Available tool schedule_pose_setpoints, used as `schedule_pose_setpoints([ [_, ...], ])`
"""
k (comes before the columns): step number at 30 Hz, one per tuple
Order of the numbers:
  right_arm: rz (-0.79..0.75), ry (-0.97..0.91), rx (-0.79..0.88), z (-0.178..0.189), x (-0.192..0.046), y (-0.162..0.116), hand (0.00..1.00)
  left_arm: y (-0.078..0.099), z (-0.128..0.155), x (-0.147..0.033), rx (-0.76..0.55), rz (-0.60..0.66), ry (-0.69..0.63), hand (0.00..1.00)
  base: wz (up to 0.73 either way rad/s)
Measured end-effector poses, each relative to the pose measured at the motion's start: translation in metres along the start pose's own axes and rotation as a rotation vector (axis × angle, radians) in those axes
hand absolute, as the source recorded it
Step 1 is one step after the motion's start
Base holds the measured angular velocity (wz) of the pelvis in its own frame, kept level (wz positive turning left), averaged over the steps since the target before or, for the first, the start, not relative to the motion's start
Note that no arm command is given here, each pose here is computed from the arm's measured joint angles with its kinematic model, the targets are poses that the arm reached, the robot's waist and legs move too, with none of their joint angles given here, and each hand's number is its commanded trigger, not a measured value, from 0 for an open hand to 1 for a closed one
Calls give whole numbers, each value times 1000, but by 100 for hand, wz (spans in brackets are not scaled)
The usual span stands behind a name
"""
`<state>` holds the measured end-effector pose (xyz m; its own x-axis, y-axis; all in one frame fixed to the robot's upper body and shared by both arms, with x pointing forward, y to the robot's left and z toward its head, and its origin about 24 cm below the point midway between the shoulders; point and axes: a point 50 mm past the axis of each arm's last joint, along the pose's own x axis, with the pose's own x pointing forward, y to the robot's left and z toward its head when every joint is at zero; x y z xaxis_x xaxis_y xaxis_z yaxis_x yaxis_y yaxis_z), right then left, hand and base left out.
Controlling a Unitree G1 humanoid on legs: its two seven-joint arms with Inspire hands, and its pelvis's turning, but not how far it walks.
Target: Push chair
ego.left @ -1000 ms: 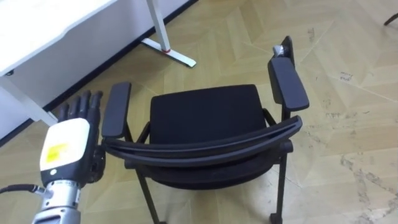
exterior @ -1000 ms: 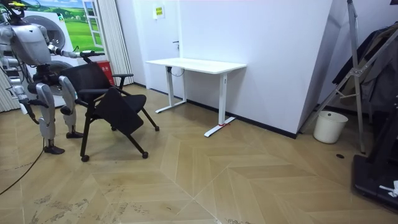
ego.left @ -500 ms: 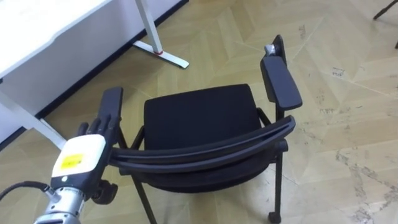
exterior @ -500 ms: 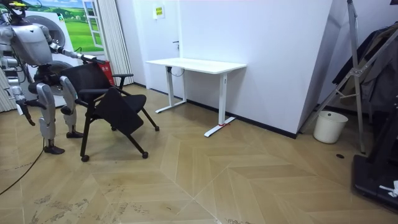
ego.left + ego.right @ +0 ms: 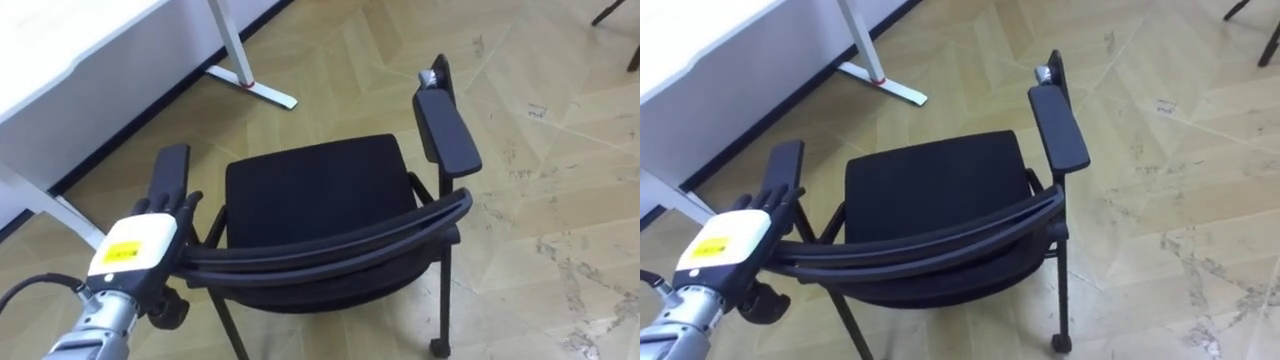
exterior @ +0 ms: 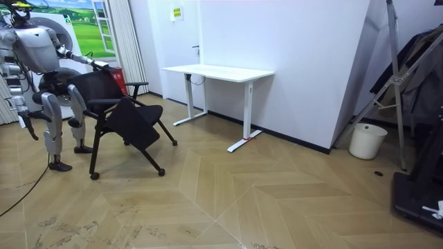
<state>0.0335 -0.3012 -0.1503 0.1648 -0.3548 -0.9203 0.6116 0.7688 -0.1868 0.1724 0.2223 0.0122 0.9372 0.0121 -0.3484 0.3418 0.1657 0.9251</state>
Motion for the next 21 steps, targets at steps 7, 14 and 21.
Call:
schedule_pose_setpoints([
  [7,7,4,38,-4,0,9,0,6,3,-7,7,2,5,0,-9],
  [14,-36,7,46,-6,0,8,0,6,12,-7,11,-18,-33,0,26],
  [21,-30,-8,48,1,1,15,0,0,22,-5,-5,-29,-62,0,-11],
])
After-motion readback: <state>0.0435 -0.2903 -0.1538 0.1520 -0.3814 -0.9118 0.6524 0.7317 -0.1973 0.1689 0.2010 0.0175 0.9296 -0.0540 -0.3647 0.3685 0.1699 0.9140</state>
